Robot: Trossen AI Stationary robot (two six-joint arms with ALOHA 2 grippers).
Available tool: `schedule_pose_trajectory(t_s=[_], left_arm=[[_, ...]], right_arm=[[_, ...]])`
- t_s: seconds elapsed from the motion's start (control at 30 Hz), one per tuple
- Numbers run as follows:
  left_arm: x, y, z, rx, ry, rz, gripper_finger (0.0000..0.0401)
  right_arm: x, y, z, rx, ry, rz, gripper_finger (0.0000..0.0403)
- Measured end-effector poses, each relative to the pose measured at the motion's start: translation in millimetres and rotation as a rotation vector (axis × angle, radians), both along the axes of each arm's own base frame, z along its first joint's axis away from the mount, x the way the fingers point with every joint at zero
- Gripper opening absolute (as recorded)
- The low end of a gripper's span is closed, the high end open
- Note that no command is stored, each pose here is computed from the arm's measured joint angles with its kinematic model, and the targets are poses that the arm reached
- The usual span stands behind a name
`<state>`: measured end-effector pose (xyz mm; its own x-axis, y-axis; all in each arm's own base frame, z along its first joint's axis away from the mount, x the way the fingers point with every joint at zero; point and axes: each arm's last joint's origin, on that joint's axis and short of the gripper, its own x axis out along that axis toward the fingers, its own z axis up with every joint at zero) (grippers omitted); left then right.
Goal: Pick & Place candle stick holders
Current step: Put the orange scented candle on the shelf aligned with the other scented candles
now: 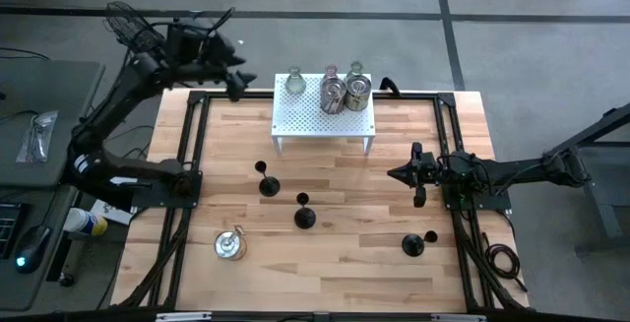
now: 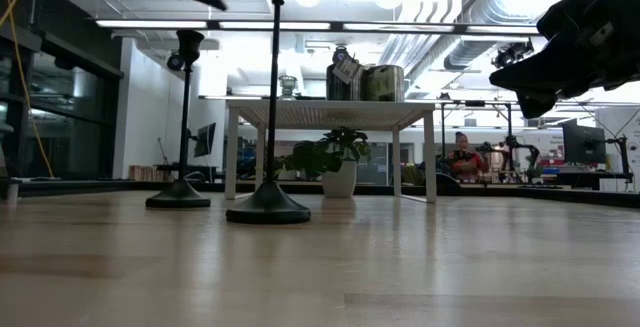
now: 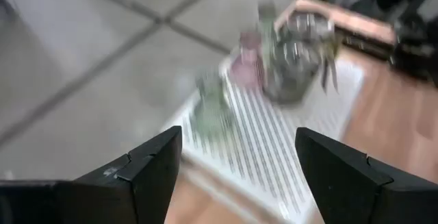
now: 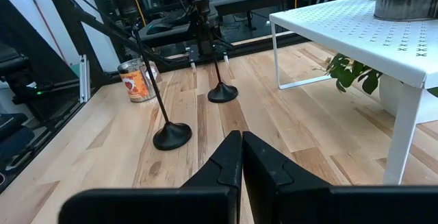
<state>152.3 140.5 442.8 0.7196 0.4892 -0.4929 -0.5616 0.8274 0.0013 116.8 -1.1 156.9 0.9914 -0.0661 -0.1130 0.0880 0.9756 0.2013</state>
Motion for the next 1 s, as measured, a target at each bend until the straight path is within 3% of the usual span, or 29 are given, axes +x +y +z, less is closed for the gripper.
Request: schedule_pose_trajectory(t_s=[0.2,0.43,1.0], left_arm=[[-25.6,-25.6,-13.8,-0.198,0.160,0.018,0.0281],[-25.3,-51.1,-26.3,-0.379,0.292,-0.023,0.0281],[-1.2,-125.2,-68.7,-0.564,0.447,0.053,0.0281]], right_arm=[[0.0,0.0,-0.2,0.000,0.001,0.000,0.0004],[0.0,0.0,-0.2,0.000,0.001,0.000,0.0004],[0.0,0.0,-0.1,0.000,0.001,0.000,0.0004]])
